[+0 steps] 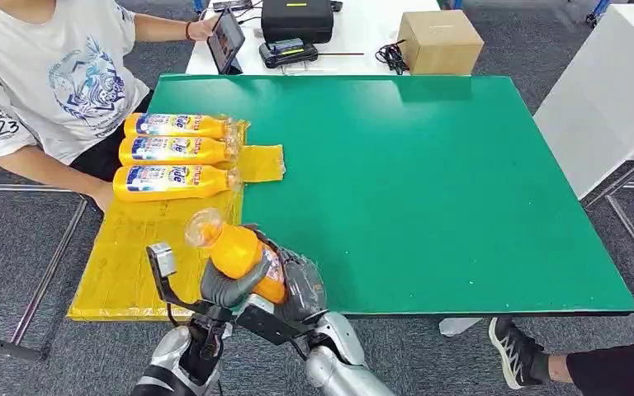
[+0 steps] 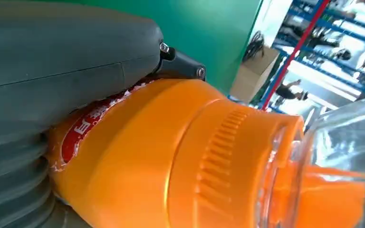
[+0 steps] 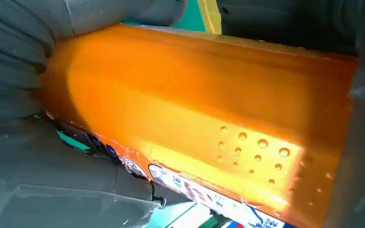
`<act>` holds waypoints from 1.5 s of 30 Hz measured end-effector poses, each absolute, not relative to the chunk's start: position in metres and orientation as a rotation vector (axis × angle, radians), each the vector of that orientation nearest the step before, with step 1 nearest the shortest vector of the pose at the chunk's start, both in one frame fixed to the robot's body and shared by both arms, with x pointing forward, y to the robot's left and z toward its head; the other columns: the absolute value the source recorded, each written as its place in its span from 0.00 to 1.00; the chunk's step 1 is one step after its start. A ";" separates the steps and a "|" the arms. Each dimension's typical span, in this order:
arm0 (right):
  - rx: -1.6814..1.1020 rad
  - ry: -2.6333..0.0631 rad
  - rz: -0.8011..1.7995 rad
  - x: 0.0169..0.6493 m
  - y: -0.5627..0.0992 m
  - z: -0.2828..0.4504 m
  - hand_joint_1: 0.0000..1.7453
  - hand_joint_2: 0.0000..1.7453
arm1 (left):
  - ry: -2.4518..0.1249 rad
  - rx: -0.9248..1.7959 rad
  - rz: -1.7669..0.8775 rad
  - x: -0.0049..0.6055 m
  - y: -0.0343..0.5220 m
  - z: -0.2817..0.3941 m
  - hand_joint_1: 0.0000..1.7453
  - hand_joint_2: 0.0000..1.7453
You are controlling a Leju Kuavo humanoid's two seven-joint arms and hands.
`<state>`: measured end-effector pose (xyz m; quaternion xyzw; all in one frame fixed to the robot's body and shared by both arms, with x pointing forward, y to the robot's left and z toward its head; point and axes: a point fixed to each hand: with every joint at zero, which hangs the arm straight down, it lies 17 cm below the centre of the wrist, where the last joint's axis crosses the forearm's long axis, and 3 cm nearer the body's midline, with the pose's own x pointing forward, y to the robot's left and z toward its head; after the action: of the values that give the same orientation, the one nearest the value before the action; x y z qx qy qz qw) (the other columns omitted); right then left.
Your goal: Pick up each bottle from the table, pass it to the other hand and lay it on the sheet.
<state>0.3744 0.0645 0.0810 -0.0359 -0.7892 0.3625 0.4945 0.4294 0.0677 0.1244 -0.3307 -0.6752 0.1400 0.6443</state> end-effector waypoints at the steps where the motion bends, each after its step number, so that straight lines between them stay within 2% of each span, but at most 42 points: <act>1: -0.085 -1.915 0.881 0.374 0.066 0.082 1.00 1.00 | -1.546 -0.739 0.327 0.430 0.070 0.125 1.00 1.00; 27: -0.081 -1.932 0.889 0.376 0.070 0.089 1.00 1.00 | -1.597 -0.681 0.352 0.434 0.080 0.134 1.00 1.00; 28: -0.081 -1.932 0.889 0.376 0.070 0.089 0.64 1.00 | -1.597 -0.681 0.352 0.433 0.079 0.134 1.00 1.00; 29: -0.081 -1.932 0.889 0.376 0.070 0.089 0.00 1.00 | -1.597 -0.681 0.353 0.434 0.080 0.134 1.00 1.00; 30: -0.081 -1.932 0.888 0.377 0.070 0.089 0.00 0.00 | -1.598 -0.678 0.355 0.434 0.080 0.134 1.00 1.00; 37: -0.007 -1.961 0.706 0.380 0.061 0.112 0.00 0.00 | -1.769 -0.471 0.357 0.449 0.108 0.163 1.00 1.00; 45: 0.145 -2.202 0.204 0.370 0.001 0.228 0.00 0.00 | -2.047 0.012 0.296 0.468 0.170 0.212 1.00 1.00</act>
<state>0.3701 0.0007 0.2275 0.0587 -0.8890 0.0824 0.4465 0.4681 0.1703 0.2116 0.0050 -0.8506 0.1230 0.5112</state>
